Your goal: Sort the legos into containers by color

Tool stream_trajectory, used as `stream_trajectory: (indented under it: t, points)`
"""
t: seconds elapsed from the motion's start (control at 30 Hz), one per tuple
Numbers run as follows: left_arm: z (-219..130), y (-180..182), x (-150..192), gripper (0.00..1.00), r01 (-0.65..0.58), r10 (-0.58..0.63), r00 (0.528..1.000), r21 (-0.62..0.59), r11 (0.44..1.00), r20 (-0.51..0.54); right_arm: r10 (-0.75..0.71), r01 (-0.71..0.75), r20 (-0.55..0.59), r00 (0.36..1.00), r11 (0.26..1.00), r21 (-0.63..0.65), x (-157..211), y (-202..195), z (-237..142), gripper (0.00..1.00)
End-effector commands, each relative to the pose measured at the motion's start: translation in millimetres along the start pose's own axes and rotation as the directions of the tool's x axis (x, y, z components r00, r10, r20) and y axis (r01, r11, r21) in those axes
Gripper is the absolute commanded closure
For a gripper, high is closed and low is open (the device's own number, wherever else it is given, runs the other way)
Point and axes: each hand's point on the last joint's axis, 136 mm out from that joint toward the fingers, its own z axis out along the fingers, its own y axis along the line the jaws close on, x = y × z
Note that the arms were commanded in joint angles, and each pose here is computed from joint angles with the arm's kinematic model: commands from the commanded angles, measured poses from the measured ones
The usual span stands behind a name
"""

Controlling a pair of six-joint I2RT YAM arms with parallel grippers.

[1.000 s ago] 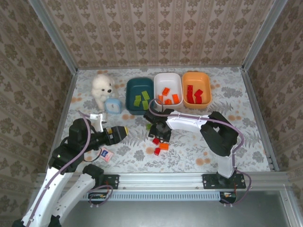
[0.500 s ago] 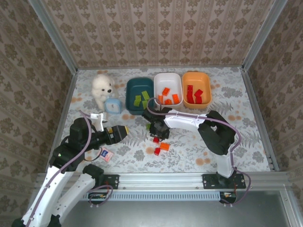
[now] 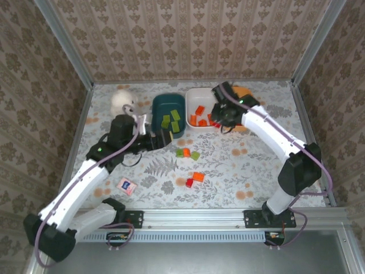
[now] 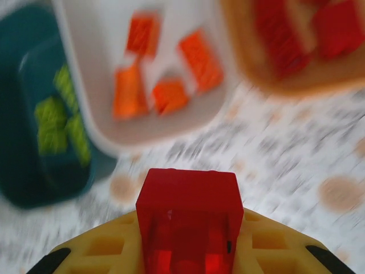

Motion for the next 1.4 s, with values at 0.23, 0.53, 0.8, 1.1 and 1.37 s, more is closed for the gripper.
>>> stream_trajectory:
  t: [0.23, 0.53, 0.8, 1.1, 1.37]
  points:
    - [73.5, -50.4, -66.8, 0.17, -0.092, 0.084, 0.995, 0.130, 0.987, 0.062, -0.048, 0.040, 0.049, 0.998, 0.987, 0.157, -125.1, -47.4, 89.2, 0.76]
    - [105.1, -57.0, -85.4, 0.17, -0.114, 0.112, 0.993, 0.137, 0.984, 0.026, 0.023, -0.034, 0.053, 0.998, 0.978, 0.208, -158.3, -79.8, 153.3, 0.75]
    - [110.3, -47.8, -82.1, 0.17, -0.097, 0.097, 0.995, 0.113, 0.989, 0.002, 0.047, -0.045, -0.005, 0.999, 0.973, 0.227, -151.4, -91.4, 194.2, 0.73]
    - [114.3, -45.1, -78.5, 0.17, -0.115, 0.120, 0.992, 0.096, 0.989, -0.042, 0.092, -0.082, -0.050, 0.994, 0.981, 0.174, -149.2, -89.1, 214.3, 0.65]
    - [108.2, -36.7, -62.0, 0.17, -0.157, 0.163, 0.981, 0.064, 0.986, -0.103, 0.076, -0.075, -0.007, 0.997, 0.991, 0.115, -165.0, -71.0, 173.2, 0.48]
